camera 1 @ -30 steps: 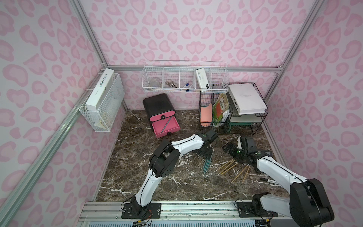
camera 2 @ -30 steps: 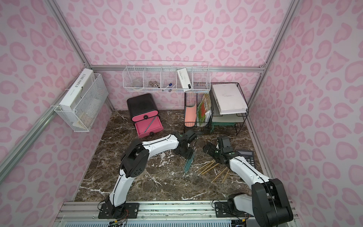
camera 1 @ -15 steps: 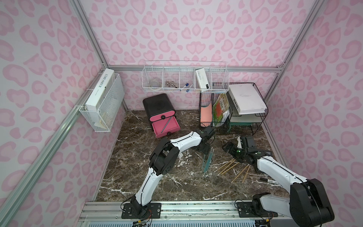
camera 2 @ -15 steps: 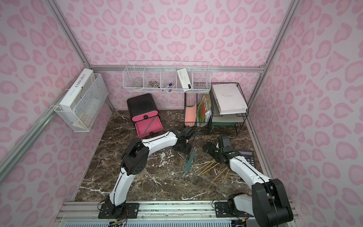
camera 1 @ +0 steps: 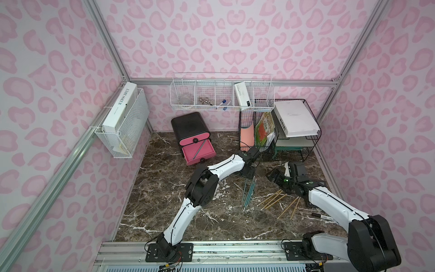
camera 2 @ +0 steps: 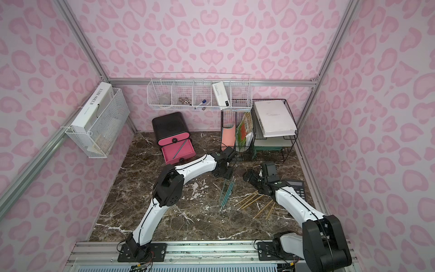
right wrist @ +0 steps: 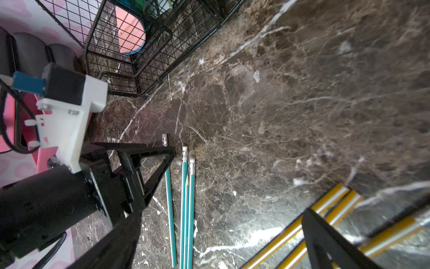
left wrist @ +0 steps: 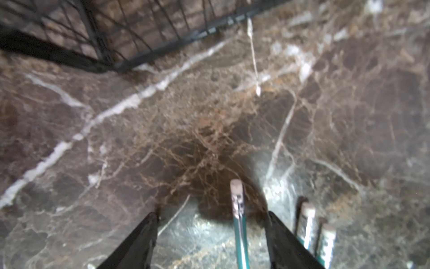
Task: Please place the pencils in the drawer according to their color
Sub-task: Pick up the pencil from the center of the board.
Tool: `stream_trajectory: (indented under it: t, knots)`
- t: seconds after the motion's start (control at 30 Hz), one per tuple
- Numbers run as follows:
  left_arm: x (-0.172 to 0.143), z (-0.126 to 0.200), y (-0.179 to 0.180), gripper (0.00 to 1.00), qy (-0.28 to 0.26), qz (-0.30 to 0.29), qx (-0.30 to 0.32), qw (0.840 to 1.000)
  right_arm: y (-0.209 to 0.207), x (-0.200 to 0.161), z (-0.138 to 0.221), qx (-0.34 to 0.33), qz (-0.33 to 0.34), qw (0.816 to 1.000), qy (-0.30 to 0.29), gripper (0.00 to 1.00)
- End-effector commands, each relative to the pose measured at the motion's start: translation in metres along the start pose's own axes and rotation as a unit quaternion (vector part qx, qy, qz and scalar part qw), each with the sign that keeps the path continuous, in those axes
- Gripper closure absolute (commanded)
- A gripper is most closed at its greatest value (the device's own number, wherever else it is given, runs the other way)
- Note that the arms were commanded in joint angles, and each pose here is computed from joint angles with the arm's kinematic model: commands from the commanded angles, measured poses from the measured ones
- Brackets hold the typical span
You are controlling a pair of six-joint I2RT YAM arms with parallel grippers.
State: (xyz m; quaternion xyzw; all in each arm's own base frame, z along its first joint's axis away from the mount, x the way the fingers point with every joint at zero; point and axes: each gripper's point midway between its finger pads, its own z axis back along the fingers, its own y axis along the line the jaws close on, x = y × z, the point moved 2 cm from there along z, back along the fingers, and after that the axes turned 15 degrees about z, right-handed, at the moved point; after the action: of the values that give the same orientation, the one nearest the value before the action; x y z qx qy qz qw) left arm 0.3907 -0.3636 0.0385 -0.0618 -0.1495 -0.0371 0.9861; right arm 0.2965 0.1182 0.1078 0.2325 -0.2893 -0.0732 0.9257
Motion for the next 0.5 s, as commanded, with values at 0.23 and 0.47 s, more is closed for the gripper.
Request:
stream_trajectory:
  t: [0.23,0.47]
  knots:
    - [-0.008,-0.022,0.009,0.43,0.024,0.016,0.024,0.999,0.002,0.003,0.005,-0.004,0.005,1.0,0.0,0.01]
    - [-0.012,-0.029,0.011,0.55,0.029,0.019,0.031,0.999,0.003,0.005,0.006,-0.004,0.007,1.0,-0.002,0.01]
